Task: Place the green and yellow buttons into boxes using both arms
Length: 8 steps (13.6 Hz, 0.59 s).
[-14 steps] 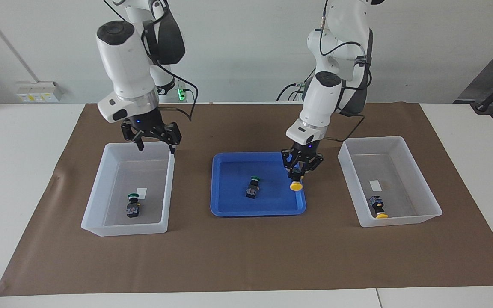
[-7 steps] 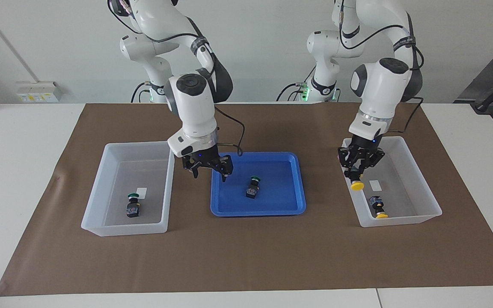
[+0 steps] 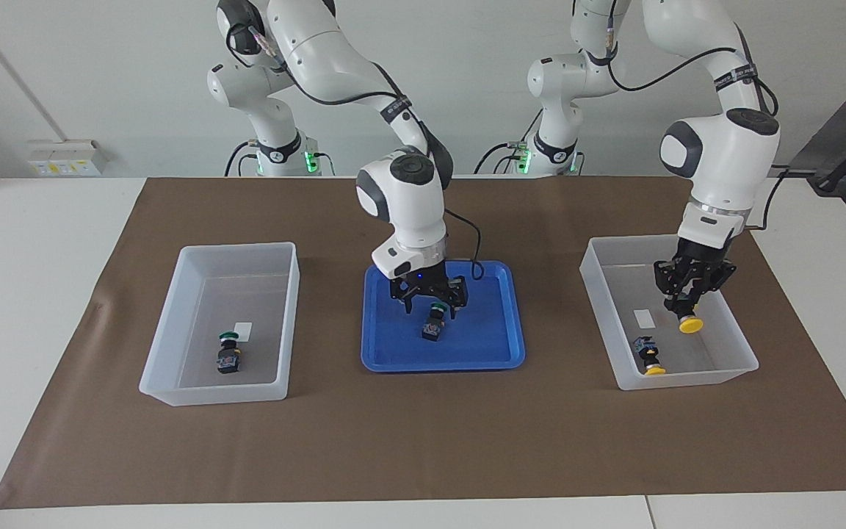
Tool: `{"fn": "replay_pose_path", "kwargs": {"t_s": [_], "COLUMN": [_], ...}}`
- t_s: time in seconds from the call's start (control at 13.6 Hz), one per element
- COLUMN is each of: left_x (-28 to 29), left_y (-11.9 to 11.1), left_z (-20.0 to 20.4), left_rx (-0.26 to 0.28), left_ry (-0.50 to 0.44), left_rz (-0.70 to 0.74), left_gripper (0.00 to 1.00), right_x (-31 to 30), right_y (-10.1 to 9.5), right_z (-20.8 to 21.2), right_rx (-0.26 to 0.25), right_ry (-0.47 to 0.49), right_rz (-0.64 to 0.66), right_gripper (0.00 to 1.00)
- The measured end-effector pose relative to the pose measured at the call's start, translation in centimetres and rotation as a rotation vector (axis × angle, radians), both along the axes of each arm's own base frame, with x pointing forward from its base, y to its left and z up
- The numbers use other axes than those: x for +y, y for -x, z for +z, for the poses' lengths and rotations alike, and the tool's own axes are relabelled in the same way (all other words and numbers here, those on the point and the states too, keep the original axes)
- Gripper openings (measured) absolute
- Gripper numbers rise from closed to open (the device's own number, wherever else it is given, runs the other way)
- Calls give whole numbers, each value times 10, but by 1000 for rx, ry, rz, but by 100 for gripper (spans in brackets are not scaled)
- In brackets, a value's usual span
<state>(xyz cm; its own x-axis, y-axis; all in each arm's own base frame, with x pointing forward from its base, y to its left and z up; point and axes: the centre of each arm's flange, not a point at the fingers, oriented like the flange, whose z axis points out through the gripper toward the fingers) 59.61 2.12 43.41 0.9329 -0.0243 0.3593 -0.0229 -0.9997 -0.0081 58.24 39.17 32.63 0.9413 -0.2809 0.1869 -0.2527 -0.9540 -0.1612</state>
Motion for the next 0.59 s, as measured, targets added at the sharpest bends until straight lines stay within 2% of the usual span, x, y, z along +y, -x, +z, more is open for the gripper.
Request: {"fn": "replay_pose_path", "kwargs": {"t_s": [0.29, 0.59], "left_x": [9, 13], "left_y": [-7, -15], "left_z": [-40, -82], "left_rx": [47, 64], "left_ry": [21, 46], "left_rz": [27, 54], "left_gripper": [41, 41], "right_x": [0, -1], "right_y": [0, 4], "right_z": [-21, -28], "right_rx": [14, 26], "right_ry": [12, 19], "right_rz": [1, 2], "right_gripper": [100, 55]}}
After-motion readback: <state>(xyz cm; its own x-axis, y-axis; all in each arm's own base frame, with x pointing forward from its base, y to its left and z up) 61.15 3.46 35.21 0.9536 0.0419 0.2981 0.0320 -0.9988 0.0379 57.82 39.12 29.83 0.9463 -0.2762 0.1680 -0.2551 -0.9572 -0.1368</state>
